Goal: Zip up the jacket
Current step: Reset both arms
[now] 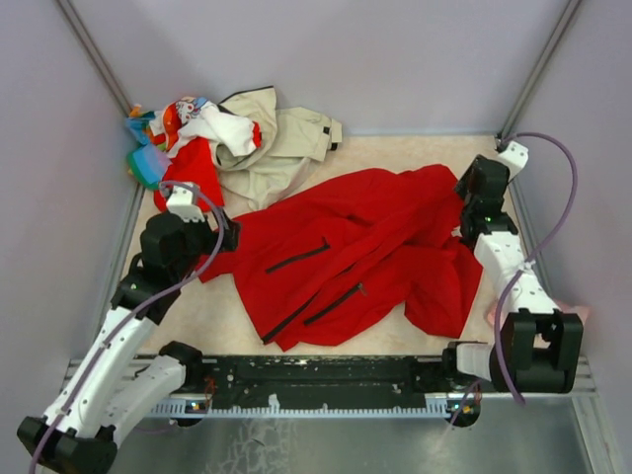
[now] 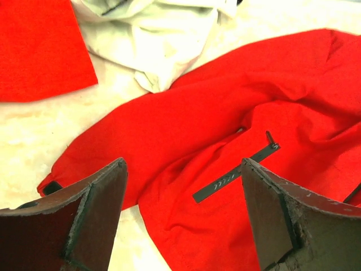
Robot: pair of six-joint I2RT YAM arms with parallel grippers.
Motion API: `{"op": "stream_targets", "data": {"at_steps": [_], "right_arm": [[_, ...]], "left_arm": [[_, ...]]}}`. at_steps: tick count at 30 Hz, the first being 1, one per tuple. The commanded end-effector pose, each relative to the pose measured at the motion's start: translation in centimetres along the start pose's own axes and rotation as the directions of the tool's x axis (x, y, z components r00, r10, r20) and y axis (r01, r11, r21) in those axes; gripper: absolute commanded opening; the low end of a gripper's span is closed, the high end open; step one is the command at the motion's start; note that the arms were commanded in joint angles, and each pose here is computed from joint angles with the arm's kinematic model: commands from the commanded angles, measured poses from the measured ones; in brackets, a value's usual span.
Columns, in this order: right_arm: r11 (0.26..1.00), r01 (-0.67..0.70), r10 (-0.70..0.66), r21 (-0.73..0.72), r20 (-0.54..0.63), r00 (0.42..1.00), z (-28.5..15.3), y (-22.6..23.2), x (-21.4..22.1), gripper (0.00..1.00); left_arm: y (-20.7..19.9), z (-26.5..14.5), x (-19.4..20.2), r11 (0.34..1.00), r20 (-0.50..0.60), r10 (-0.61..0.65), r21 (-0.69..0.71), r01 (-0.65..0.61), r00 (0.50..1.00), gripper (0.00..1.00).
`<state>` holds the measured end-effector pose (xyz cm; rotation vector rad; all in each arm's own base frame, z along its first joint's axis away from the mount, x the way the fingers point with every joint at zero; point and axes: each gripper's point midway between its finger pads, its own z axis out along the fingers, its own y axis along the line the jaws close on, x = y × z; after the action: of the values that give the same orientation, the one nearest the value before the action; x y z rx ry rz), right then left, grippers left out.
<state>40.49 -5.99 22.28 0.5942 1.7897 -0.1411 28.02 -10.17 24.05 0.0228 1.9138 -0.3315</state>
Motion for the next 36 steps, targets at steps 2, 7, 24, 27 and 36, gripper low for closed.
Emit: {"op": "stream_targets", "data": {"at_steps": [2,7,24,27,36], "right_arm": [[0.991,-0.05,0.06,-0.125,0.073,0.996,-4.1,1.3,-3.5,0.53],[0.97,-0.051,0.071,-0.236,0.079,0.994,-8.8,1.4,-3.7,0.71],[0.91,0.054,0.101,-0.411,0.347,0.932,-24.4,-3.2,-4.6,0.75],[0.912,0.054,0.1,-0.407,0.349,0.932,-24.8,-3.9,-3.3,0.75],[0.899,0.067,0.101,-0.433,0.353,0.93,-25.0,-3.8,-2.3,0.76]], "left_arm": [[-0.2,-2.4,-3.4,1.0,0.138,-0.019,0.023,0.016,0.99,0.86],[0.0,-7.0,-7.5,0.999,0.343,-0.016,0.034,0.005,0.939,0.9],[2.1,-16.2,-7.8,0.995,0.565,-0.097,0.061,0.076,0.82,1.0],[2.6,-15.6,-6.1,0.995,0.541,-0.104,0.053,0.09,0.835,1.0],[3.0,-14.4,-3.9,0.995,0.499,-0.094,0.037,0.088,0.861,1.0]]}}
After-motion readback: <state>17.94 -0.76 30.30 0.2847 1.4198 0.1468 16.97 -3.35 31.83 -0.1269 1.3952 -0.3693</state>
